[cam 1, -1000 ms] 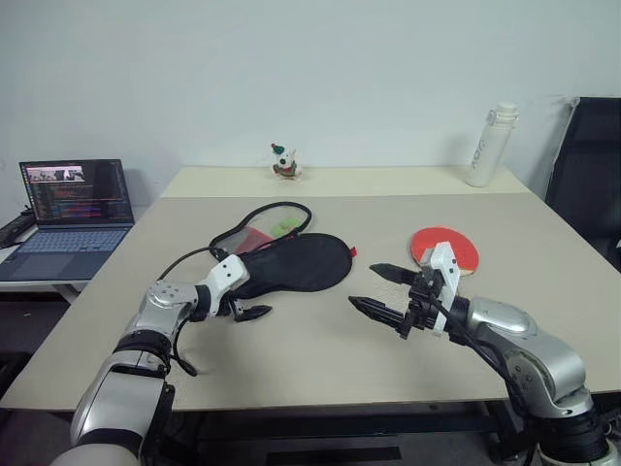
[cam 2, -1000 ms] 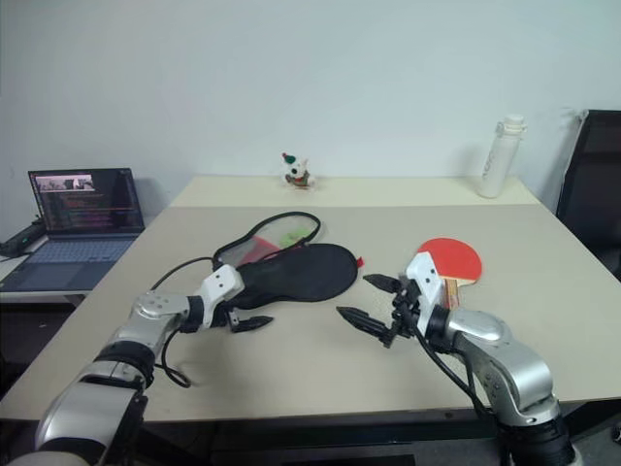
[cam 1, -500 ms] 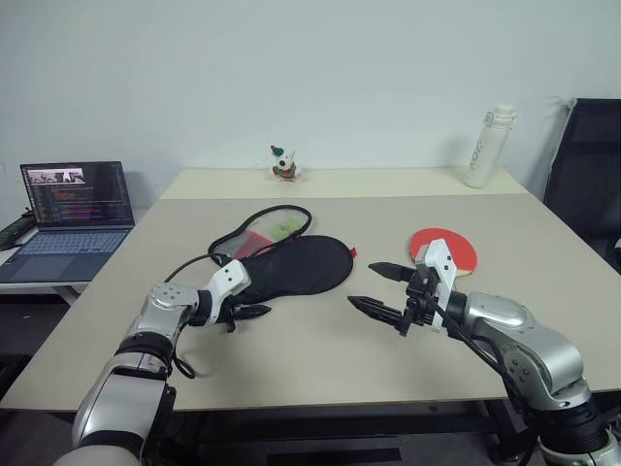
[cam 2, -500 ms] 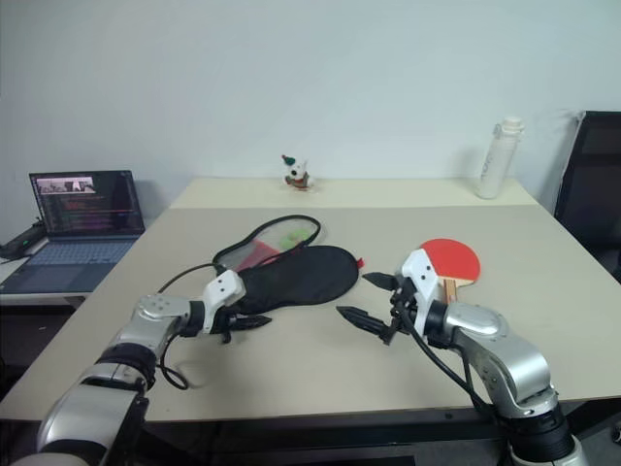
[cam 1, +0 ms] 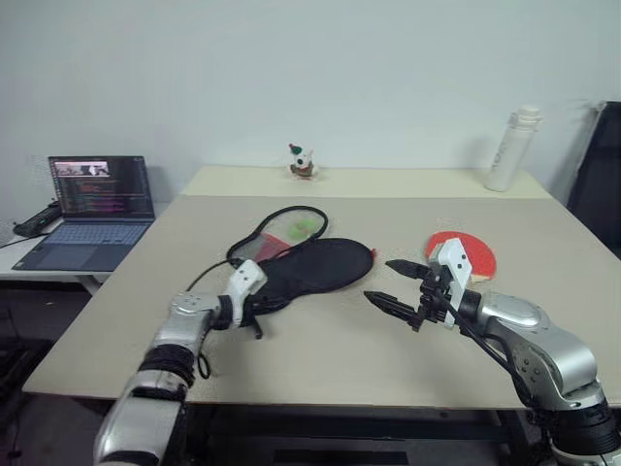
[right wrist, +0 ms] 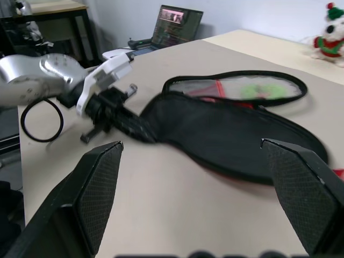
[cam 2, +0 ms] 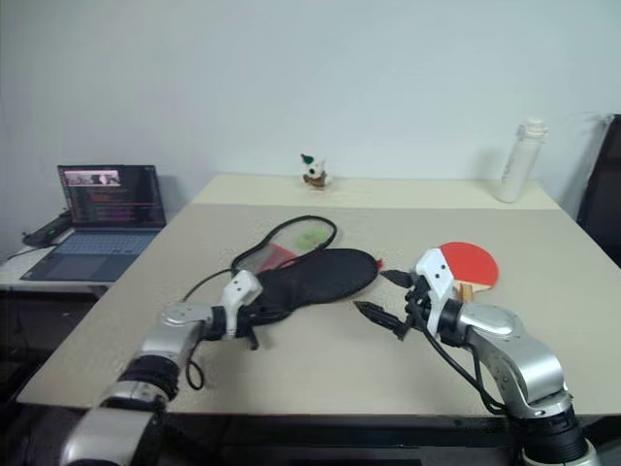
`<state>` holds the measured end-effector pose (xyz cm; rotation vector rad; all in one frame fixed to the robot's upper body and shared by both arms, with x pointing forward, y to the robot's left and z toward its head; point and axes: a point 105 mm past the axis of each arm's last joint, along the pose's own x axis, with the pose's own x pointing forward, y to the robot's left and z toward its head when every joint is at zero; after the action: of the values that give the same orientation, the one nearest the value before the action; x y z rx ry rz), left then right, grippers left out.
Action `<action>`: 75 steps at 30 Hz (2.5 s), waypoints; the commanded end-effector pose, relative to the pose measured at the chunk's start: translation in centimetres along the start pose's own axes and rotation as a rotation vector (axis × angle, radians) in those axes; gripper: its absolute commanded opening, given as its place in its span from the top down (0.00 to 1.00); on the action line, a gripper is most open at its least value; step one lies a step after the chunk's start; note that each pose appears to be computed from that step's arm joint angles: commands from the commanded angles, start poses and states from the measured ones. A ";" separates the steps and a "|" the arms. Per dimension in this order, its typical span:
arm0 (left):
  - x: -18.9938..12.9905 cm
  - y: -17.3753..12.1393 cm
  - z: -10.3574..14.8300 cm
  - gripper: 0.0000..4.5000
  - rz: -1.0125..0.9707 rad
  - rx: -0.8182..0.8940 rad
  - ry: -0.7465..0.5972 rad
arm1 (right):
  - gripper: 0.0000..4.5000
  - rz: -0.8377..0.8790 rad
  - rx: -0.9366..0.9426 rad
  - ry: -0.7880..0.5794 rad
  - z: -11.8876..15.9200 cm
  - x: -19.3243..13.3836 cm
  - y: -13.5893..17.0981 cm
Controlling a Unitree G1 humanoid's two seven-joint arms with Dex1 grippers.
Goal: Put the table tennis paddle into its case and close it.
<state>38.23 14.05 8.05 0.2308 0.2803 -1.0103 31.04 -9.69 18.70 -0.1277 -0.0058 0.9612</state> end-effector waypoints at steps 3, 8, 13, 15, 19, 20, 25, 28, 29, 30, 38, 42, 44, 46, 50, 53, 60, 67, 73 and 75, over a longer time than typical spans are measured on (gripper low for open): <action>4.0 -4.6 1.6 0.99 -0.114 -0.061 -0.033 | 0.00 -0.019 -0.035 -0.040 1.1 -0.6 -0.4; 6.8 -6.3 3.9 0.99 -0.110 -0.084 -0.070 | 0.00 -0.024 -0.034 -0.037 1.0 -0.7 -0.4; 7.2 -7.1 4.5 0.94 -0.126 -0.071 -0.091 | 0.00 -0.036 -0.031 -0.030 0.9 -0.9 -0.4; 6.9 -7.5 4.7 0.83 -0.157 -0.064 -0.103 | 0.00 -0.044 -0.028 -0.027 0.8 -1.1 -0.4; 6.1 -7.4 5.0 0.52 -0.154 -0.012 -0.121 | 0.00 -0.060 -0.017 -0.018 0.5 -1.2 -0.5; 5.7 -7.4 5.1 0.43 -0.161 -0.009 -0.130 | 0.00 -0.061 -0.014 -0.013 0.4 -1.2 -0.5; 2.3 -6.8 5.3 0.28 -0.218 -0.013 -0.185 | 0.00 -0.103 0.025 0.050 -0.9 -1.3 -0.9; 0.3 -5.1 5.0 0.28 -0.169 -0.016 -0.180 | 0.00 -0.193 0.107 0.140 -3.0 -1.2 -2.0; -0.2 -4.5 4.9 0.28 -0.149 -0.017 -0.178 | 0.00 -0.231 0.134 0.170 -3.7 -1.2 -2.4; -0.7 -4.1 4.8 0.28 -0.133 -0.016 -0.177 | 0.00 -0.256 0.159 0.194 -4.3 -1.1 -2.6; -4.0 -1.4 4.6 0.28 -0.028 0.011 -0.158 | 0.00 -0.456 0.331 0.284 -7.7 -0.1 -4.2; -4.4 -1.1 4.6 0.28 -0.009 0.013 -0.157 | 0.00 -0.539 0.401 0.272 -8.3 0.3 -5.3; -4.4 -1.4 4.6 0.28 -0.012 0.012 -0.159 | 0.00 -0.542 0.437 0.251 -8.3 1.0 -5.3; -4.2 -1.6 4.6 0.28 -0.015 0.012 -0.159 | 0.00 -0.518 0.462 0.223 -7.8 1.9 -5.0; -4.1 -1.8 4.8 0.28 -0.020 0.012 -0.162 | 0.00 -0.426 0.488 0.165 -6.5 3.9 -3.6; -4.0 -1.8 4.9 0.28 -0.020 0.012 -0.163 | 0.00 -0.378 0.516 0.135 -5.7 5.3 -2.7; -4.0 -2.0 4.8 0.28 -0.023 0.011 -0.164 | 0.00 -0.311 0.553 0.123 -5.0 7.3 -0.8; -3.8 -2.3 5.1 0.27 -0.027 0.009 -0.175 | 0.08 -0.265 0.586 0.148 -5.8 8.9 2.0; -3.9 -2.5 5.2 0.27 -0.032 0.005 -0.183 | 0.53 -0.253 0.582 0.153 -5.7 8.5 1.8; -4.0 -2.7 5.4 0.27 -0.044 0.003 -0.196 | 0.69 -0.250 0.581 0.159 -5.7 8.1 1.4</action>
<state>34.97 14.51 12.95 0.1252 0.1615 -1.0404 34.87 -2.76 10.69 0.3137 0.4500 0.6393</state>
